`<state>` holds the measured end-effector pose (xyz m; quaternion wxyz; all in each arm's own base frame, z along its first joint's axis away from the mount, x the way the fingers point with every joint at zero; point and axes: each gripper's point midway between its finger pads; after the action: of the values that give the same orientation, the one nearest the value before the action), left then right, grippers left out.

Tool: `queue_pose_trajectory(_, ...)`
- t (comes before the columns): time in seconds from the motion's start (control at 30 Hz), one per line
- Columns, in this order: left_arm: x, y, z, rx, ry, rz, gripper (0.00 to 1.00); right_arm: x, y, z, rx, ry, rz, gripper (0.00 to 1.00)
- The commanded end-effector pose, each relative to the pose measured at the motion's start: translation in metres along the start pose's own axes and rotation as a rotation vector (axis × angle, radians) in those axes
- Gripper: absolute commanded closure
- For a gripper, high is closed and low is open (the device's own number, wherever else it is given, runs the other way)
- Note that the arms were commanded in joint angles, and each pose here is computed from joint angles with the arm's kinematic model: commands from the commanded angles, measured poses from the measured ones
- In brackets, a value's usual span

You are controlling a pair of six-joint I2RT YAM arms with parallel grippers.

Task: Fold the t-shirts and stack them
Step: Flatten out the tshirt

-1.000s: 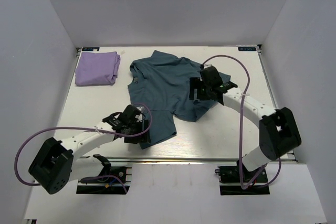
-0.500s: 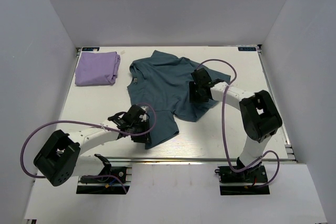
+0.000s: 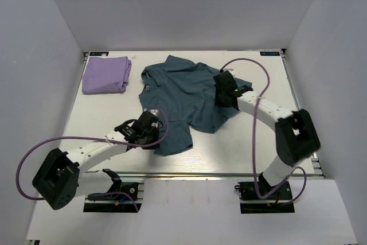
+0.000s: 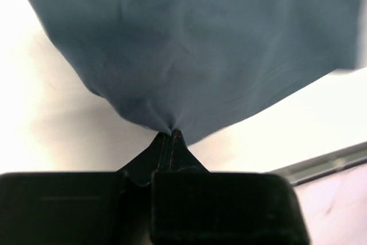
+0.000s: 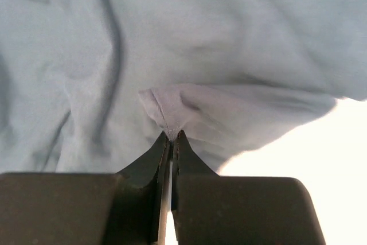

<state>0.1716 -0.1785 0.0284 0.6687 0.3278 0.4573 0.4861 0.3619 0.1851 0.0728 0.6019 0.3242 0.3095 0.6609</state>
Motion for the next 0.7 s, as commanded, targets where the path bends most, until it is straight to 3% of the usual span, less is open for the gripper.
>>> queue_pose_trajectory(0.0,-0.014,0.032,0.068,-0.251,-0.002,0.002,1.00,-0.037,0.048,0.024,-0.132,-0.014,-0.129,1.00)
queue_pose_trajectory(0.27,-0.009,0.112,0.165,-0.592,0.044,0.203,1.00,-0.106,0.124,0.039,-0.323,-0.109,-0.354,1.00)
queue_pose_trajectory(0.43,-0.010,0.200,0.222,-0.855,0.067,0.279,1.00,-0.134,0.200,0.090,-0.574,-0.217,-0.403,1.00)
queue_pose_trajectory(0.67,-0.036,0.344,0.275,-1.193,0.017,0.195,1.00,-0.144,0.323,0.163,-0.904,-0.227,-0.343,1.00)
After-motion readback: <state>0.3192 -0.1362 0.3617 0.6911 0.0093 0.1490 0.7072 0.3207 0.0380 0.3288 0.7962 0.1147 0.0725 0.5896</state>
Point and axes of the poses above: each gripper's point midway between its finger pads, its own y axis back along the fingers, its own x axis along the line the jaws close on, z = x × y, and after that the axes turned 1 degree about y, right-handed
